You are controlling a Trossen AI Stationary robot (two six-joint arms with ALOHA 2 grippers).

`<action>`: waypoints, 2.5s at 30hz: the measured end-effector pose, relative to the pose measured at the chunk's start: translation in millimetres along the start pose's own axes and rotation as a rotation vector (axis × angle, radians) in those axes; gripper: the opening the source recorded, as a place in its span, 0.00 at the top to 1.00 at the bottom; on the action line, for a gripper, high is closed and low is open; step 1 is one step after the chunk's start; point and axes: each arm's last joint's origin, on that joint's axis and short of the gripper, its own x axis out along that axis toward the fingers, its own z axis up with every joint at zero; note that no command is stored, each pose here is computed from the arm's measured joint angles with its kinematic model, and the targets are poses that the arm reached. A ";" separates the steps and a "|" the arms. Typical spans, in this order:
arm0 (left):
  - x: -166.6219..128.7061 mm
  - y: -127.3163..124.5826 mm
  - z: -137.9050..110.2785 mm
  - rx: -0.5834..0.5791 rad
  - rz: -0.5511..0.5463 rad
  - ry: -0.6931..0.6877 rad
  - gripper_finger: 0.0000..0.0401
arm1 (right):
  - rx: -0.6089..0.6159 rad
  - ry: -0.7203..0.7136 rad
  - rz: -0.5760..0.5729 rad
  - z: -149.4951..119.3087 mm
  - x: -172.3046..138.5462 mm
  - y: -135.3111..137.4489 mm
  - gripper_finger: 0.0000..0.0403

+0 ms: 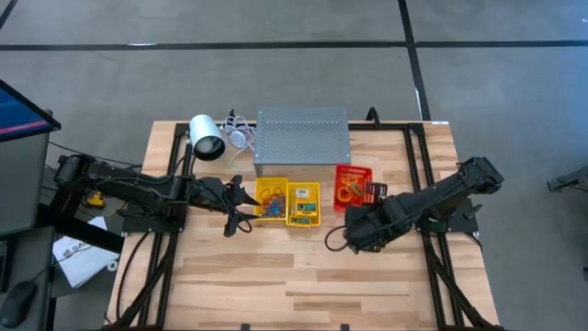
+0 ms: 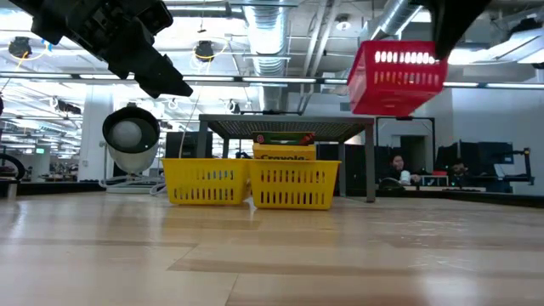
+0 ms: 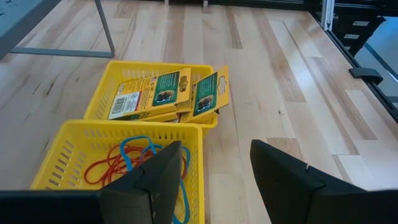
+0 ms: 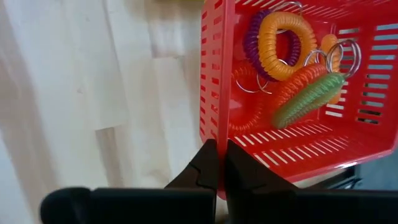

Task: Pick & Place Office Desk Supplies
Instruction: Put the red basket with spring keychains on the shelf

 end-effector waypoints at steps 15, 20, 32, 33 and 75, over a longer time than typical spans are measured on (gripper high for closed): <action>0.0 0.0 0.0 0.000 0.000 0.000 0.54 | -0.119 0.010 -0.126 26.5 6.5 -60.8 1.00; 0.0 0.1 0.0 0.000 0.000 0.000 0.54 | -0.142 -0.007 -0.145 36.2 6.7 -85.1 1.00; 0.0 0.0 -0.1 0.000 0.000 0.001 0.54 | -0.125 -0.034 -0.075 52.6 29.0 -141.4 1.00; 0.0 0.1 -0.1 0.000 0.000 0.001 0.54 | -0.123 -0.035 -0.070 53.0 30.5 -145.2 1.00; 0.0 0.1 -0.1 0.001 0.000 0.001 0.54 | -0.081 -0.008 0.011 49.4 57.6 -176.6 0.98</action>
